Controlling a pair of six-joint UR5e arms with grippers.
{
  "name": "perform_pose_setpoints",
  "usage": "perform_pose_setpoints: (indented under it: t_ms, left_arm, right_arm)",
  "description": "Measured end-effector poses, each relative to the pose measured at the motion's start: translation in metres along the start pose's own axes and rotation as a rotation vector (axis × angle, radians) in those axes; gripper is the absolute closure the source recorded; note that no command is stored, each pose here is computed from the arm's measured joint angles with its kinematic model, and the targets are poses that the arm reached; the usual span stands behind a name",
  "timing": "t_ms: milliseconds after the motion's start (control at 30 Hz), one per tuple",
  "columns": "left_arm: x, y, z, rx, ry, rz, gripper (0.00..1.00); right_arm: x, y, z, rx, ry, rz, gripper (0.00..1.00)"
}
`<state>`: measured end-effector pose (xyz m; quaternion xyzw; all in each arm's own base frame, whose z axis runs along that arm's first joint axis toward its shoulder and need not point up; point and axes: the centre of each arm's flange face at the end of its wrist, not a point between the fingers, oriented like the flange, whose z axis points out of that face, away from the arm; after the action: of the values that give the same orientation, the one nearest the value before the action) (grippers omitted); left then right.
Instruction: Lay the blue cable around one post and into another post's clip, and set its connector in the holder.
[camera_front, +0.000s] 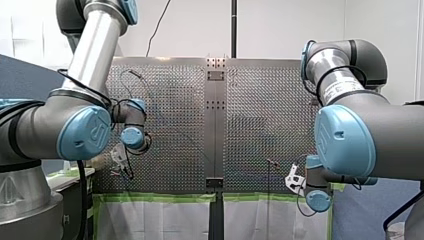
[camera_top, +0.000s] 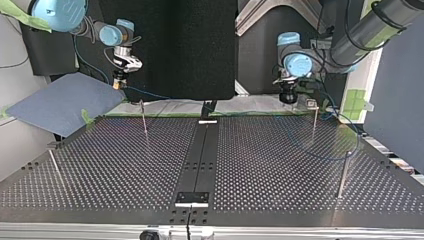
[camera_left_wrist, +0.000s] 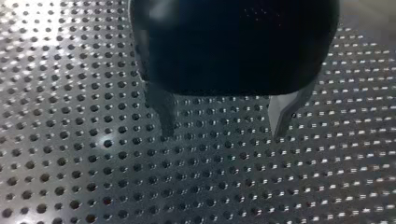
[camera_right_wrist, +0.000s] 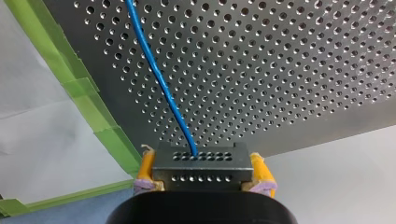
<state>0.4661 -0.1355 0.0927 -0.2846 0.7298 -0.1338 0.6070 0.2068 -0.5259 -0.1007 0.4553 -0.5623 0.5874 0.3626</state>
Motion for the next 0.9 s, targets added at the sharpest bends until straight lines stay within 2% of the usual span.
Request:
perform_pose_setpoints:
  t_ms: [233, 467, 900]
  left_arm:
    - [0.018, -0.011, -0.028, -0.04, 0.052, 0.051, 0.0]
    - [0.025, -0.02, -0.064, -0.053, 0.083, 0.099, 0.0]
    - [0.043, -0.041, -0.143, 0.053, 0.267, 0.119, 0.0]
  right_arm:
    - [0.0, -0.003, 0.004, 0.001, -0.008, -0.001, 1.0]
    - [0.0, -0.004, 0.006, -0.003, -0.017, -0.002, 1.0]
    - [-0.002, -0.009, 0.005, 0.005, -0.021, -0.005, 1.0]
